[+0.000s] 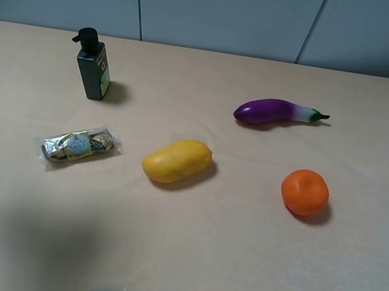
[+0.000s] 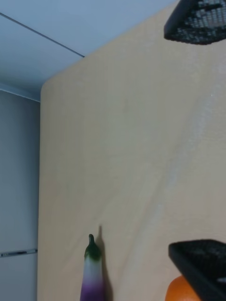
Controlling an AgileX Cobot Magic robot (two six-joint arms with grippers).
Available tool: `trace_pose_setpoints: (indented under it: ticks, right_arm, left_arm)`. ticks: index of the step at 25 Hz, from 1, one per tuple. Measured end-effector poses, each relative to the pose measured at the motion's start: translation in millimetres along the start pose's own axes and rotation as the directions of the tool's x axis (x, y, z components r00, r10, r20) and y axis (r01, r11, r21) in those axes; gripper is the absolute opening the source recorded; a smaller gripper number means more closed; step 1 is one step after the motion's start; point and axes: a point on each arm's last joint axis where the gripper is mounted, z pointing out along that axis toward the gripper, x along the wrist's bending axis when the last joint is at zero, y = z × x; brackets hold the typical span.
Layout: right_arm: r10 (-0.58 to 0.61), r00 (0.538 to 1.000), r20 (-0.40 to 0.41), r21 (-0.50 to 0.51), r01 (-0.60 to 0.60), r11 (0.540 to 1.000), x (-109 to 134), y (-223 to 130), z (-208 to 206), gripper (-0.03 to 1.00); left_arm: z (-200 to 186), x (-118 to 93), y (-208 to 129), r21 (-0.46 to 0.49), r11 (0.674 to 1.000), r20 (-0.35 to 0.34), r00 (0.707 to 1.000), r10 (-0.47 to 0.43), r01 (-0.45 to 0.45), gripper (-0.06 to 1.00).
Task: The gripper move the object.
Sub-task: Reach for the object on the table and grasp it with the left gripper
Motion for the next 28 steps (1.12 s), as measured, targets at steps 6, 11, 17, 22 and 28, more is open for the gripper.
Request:
trace_pose_setpoints:
  ticks: [6,11,17,22,28]
  right_arm:
    - [0.0,1.0,0.0,0.0,0.0,1.0,0.0,0.0,0.0,0.63]
    - [0.0,1.0,0.0,0.0,0.0,1.0,0.0,0.0,0.0,0.63]
    - [0.0,1.0,0.0,0.0,0.0,1.0,0.0,0.0,0.0,0.63]
    - [0.0,1.0,0.0,0.0,0.0,1.0,0.0,0.0,0.0,0.63]
    - [0.0,1.0,0.0,0.0,0.0,1.0,0.0,0.0,0.0,0.63]
  left_arm:
    - [31.2,-1.1,26.5,0.079,0.997,0.01,1.0,-0.003,0.002,0.76]
    - [57.9,-1.2,56.1,0.122,0.993,0.011,1.0,-0.001,0.0,0.76]
    - [88.3,-1.5,93.5,0.095,0.995,0.013,1.0,-0.002,0.001,0.76]
    - [119.3,-7.5,109.3,0.123,0.992,0.027,0.999,0.024,-0.027,0.76]
    - [156.9,-27.1,126.5,0.162,0.984,0.065,0.995,0.07,-0.08,0.76]
